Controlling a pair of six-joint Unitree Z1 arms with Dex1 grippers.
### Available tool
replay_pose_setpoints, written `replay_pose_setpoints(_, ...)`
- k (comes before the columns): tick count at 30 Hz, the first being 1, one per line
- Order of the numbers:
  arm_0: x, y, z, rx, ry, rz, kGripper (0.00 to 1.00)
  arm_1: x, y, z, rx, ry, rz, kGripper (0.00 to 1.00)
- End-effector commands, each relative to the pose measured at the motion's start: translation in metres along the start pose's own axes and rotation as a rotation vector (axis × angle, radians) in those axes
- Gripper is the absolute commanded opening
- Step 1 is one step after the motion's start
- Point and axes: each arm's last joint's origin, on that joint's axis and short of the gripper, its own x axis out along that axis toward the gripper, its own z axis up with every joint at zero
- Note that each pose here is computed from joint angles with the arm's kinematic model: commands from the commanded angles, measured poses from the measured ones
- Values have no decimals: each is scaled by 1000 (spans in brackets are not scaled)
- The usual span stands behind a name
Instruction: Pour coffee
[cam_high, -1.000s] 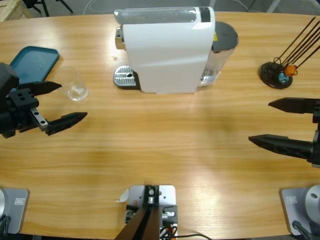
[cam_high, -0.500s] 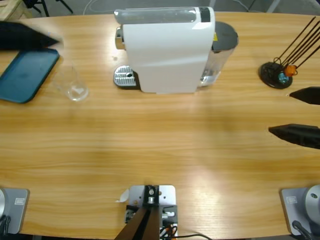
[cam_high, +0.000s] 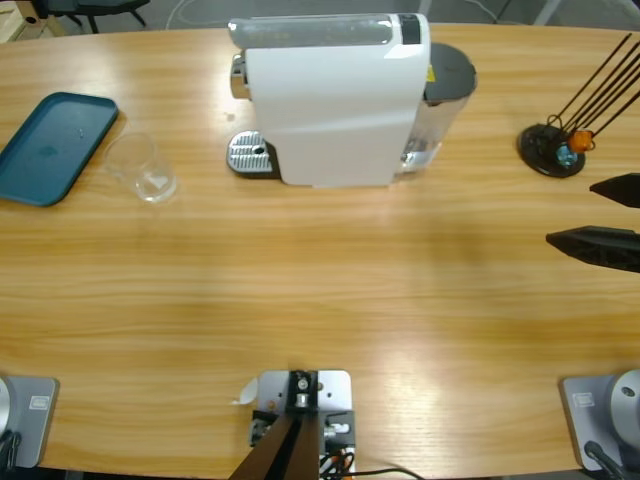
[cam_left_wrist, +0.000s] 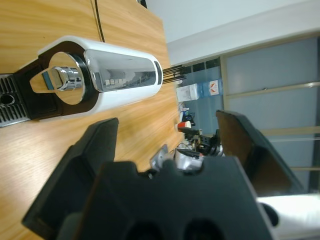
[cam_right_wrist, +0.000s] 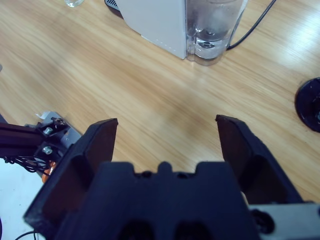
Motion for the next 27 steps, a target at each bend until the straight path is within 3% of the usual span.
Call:
replay_pose_setpoints(1,22,52,-1,-135,31,36,849,2,0,-6,8,30,-5,835)
replay_pose_setpoints(27,70,92,26,-142,72,-49,849,3,2,-7,10,33,6,835)
